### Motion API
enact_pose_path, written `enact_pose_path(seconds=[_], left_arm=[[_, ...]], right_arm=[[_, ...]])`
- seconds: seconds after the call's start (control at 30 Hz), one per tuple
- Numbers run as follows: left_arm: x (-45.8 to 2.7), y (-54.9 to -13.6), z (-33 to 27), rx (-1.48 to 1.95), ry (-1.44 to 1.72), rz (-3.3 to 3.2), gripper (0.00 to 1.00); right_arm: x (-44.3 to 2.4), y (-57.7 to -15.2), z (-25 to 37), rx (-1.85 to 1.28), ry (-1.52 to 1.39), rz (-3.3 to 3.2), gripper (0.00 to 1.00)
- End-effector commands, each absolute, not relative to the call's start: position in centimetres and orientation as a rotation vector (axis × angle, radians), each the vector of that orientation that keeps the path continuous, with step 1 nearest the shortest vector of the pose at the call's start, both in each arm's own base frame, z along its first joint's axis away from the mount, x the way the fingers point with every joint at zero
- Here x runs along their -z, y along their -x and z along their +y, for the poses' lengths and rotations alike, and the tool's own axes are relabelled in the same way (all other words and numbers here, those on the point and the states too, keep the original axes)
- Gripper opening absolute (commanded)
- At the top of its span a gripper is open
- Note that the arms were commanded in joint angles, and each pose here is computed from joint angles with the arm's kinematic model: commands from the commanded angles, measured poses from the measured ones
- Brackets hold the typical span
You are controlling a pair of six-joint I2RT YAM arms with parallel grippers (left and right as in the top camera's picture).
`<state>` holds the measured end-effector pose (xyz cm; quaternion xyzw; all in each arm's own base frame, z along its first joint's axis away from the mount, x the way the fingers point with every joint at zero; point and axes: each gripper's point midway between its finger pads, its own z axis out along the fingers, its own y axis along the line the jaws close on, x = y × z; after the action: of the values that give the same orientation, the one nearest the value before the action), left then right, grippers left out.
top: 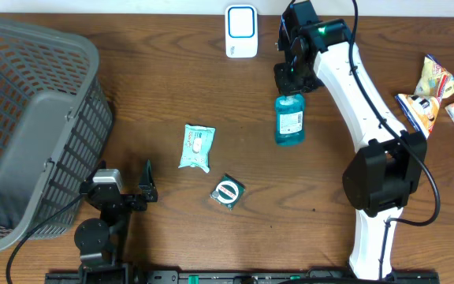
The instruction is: Scan the item barcode
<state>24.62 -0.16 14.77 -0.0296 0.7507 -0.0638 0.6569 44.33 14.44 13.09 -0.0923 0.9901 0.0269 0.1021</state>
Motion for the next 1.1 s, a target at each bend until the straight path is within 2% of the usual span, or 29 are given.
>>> enact_pose_path(seconds=[0.0,0.43,0.9,1.0,1.07], left_arm=[[-13.2,-24.5,-0.4,0.158,0.064,1.749,0.98],[-13.2,-24.5,-0.4,0.158,0.064,1.748,0.98],[-13.2,-24.5,-0.4,0.158,0.064,1.749,0.98],[-13.2,-24.5,-0.4,0.158,0.064,1.749,0.98],[-13.2,-24.5,-0.4,0.158,0.064,1.749,0.98]], right_arm=[[-14.4,-44.8,15.0,-0.109,0.251,2.890,0.13],[-16.7,-46.1,15.4,-0.131,0.246,2.815,0.14],[-16.8,-46.1,15.4,-0.131,0.245,2.817,0.15],[-16.7,-46.0,15.4,-0.135,0.212,2.825,0.17],[-16.7,-46.1,15.4,-0.138,0.197,2.823,0.24]])
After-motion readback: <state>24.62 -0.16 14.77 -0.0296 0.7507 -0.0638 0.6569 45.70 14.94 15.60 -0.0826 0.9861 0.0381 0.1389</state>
